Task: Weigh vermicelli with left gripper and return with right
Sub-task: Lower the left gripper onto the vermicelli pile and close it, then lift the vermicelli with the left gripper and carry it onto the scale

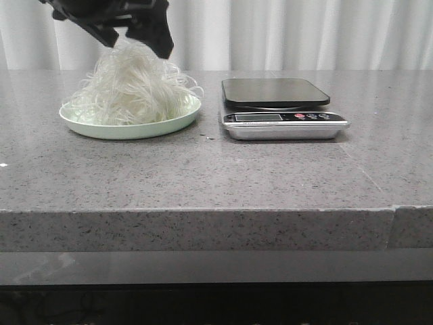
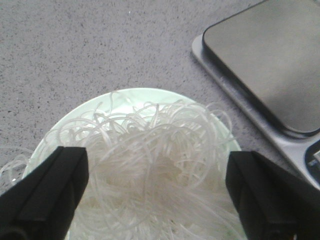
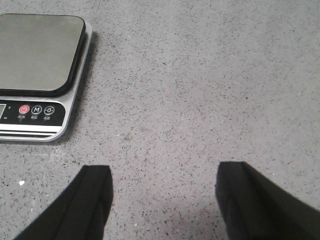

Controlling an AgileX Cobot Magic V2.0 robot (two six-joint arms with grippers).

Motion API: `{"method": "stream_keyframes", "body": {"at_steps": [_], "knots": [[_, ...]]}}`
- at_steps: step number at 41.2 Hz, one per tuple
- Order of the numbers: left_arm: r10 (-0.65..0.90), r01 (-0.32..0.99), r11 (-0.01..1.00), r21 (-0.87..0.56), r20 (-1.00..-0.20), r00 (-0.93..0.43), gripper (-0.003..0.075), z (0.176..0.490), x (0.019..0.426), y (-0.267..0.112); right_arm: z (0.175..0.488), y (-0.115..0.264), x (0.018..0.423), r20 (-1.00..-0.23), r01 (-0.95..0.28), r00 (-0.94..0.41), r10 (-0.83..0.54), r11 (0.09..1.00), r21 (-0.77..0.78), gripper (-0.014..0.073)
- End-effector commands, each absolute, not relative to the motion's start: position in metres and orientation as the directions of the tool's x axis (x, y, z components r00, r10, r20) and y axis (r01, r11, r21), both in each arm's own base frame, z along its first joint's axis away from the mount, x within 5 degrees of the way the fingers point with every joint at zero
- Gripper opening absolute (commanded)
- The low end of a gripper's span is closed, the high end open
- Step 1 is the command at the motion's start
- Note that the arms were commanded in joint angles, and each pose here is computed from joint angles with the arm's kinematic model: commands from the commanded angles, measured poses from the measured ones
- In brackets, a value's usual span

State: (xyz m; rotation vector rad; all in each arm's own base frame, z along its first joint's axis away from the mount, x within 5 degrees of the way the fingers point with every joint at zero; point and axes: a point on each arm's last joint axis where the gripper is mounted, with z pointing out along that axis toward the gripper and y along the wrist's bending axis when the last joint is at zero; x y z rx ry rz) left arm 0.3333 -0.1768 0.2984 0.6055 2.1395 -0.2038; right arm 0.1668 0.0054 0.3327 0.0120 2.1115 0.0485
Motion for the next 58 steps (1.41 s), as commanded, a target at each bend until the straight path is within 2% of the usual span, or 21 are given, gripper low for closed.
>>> {"method": "stream_keyframes", "body": {"at_steps": [1, 12, 22, 28, 34, 48, 58], "knots": [[0.335, 0.494, 0.864, 0.099, -0.845, -0.417, 0.0619, 0.315, 0.339, -0.180, 0.349, 0.004, 0.170, -0.905, -0.011, -0.425, 0.015, 1.000, 0.022, 0.0545], [0.363, 0.499, 0.861, 0.098, -0.806, -0.467, 0.0596, 0.292, 0.348, -0.184, 0.349, 0.004, 0.170, -0.905, -0.011, -0.425, 0.015, 1.000, 0.022, 0.0545], [0.410, 0.508, 0.851, 0.138, -0.778, -0.476, 0.0337, 0.289, 0.347, -0.182, 0.349, 0.004, 0.170, -0.905, -0.011, -0.425, 0.015, 1.000, 0.022, 0.0545], [0.432, 0.512, 0.844, 0.161, -0.769, -0.471, 0.0219, 0.290, 0.346, -0.180, 0.349, 0.004, 0.170, -0.905, -0.011, -0.424, 0.015, 1.000, 0.022, 0.0545], [0.423, 0.508, 0.846, 0.162, -0.784, -0.454, 0.0141, 0.300, 0.342, -0.178, 0.349, 0.004, 0.170, -0.906, -0.011, -0.423, 0.015, 1.000, 0.022, 0.0545], [0.354, 0.485, 0.858, 0.168, -0.878, -0.321, 0.0142, 0.362, 0.335, -0.176, 0.349, 0.004, 0.170, -0.907, -0.011, -0.421, 0.016, 1.000, 0.023, 0.0545], [0.279, 0.515, 0.841, 0.168, -0.949, -0.146, 0.0142, 0.409, 0.329, -0.198, 0.350, 0.004, 0.171, -0.914, -0.012, -0.406, 0.017, 1.000, 0.023, 0.0545]]}}
